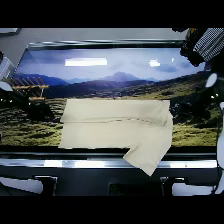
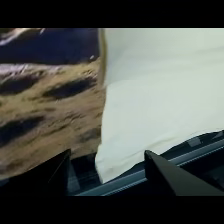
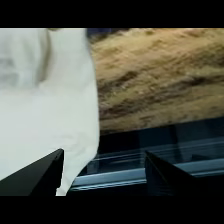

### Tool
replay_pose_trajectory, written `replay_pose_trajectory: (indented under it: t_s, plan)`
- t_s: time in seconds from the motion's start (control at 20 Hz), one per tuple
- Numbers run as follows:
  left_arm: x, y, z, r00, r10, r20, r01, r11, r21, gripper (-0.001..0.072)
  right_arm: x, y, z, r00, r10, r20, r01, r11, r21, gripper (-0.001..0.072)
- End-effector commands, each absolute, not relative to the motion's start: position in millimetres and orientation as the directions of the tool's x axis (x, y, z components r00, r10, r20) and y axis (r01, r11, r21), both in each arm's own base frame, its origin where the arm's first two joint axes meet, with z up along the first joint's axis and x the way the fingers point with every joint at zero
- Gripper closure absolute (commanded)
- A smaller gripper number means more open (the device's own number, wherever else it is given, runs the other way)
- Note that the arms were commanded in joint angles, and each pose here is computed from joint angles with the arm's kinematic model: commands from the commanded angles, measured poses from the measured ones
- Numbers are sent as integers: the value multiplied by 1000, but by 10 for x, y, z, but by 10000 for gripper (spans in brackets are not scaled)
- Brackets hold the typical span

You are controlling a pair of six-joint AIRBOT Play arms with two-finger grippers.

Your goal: Fold the clothes and pants, and hang the long-sleeved shirts on hangers.

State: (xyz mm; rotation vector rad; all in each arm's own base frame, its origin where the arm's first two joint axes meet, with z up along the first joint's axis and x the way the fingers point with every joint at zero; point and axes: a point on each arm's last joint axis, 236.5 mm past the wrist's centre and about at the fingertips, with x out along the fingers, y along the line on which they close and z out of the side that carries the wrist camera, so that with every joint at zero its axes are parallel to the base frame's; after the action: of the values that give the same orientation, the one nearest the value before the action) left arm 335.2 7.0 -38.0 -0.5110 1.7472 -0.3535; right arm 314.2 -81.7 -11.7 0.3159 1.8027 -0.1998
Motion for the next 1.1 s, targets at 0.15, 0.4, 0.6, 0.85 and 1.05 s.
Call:
replay_pose_trajectory:
  t_s: [0.15,0.4,0.6,0.85,1.05]
  plan:
    - [2210,-193,-1007,-231,-581,-780,-252,810,-529,263,2443,-817,-284,-292,169,-941,359,932,56,159]
    - [2218,-562,-1062,-183,-677,-713,-261,732,-629,265,2393,-797,-330,-307,175,-935,360,931,56,171]
    - [2172,-651,-1104,-222,-675,-704,-283,735,-616,301,2385,-795,-327,-311,176,-934,354,933,58,172]
    - [2060,-726,-1012,-274,-693,-667,-283,721,-633,689,2306,-733,-343,-330,196,-923,358,931,70,210]
    - [2097,-710,-1038,-259,-686,-680,-279,727,-627,689,1799,-205,-667,-364,351,-863,309,920,243,213]
